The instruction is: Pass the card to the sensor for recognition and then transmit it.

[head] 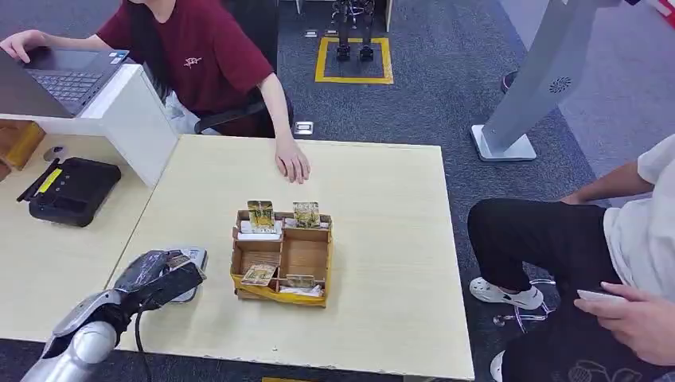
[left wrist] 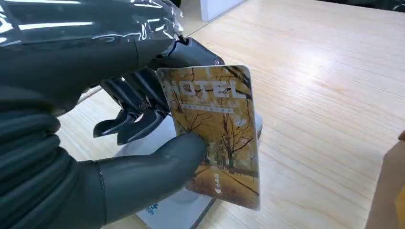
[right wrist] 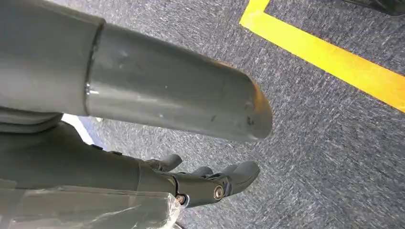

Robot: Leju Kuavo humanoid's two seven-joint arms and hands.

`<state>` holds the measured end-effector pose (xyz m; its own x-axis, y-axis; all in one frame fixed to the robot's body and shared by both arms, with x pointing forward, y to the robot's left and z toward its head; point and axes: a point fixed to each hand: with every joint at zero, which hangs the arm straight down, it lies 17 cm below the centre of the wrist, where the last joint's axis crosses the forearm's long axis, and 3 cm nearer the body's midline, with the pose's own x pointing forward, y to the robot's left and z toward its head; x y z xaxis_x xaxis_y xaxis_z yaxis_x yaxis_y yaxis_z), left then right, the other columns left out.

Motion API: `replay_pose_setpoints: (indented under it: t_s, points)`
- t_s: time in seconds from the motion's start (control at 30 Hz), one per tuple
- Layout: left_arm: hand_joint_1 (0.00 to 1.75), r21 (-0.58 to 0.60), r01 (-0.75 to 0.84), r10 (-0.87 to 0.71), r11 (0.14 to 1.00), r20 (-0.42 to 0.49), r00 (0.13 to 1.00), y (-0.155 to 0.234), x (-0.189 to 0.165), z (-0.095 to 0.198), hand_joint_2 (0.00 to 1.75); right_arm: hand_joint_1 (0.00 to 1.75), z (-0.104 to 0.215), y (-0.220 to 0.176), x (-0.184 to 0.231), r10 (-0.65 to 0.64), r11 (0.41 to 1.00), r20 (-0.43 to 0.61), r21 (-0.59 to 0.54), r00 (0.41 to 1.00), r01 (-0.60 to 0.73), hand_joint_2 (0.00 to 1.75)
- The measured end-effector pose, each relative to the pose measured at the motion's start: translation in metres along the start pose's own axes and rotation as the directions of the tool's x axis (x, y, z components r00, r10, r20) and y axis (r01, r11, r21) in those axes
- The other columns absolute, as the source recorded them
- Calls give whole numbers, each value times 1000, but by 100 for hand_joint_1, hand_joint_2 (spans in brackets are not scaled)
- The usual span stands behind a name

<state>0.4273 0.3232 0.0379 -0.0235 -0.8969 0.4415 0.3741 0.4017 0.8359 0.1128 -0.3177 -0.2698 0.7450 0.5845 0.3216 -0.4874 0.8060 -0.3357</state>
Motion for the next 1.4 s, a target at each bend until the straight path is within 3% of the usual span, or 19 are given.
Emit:
replay_pose_setpoints:
  t_s: [0.5,0.93,1.4]
  points:
    - [175,26,8,-7,1000,-36,999,2,-8,-6,175,0,0,0,1,10,1000,1,3,1000,-10,0]
    - [175,58,280,-265,958,-191,945,5,-30,-16,175,0,-1,-1,3,5,1000,2,1,1000,-5,0]
    - [175,19,316,-307,948,-192,932,-21,-21,-24,175,0,-2,-1,7,-2,1000,8,0,1000,2,0]
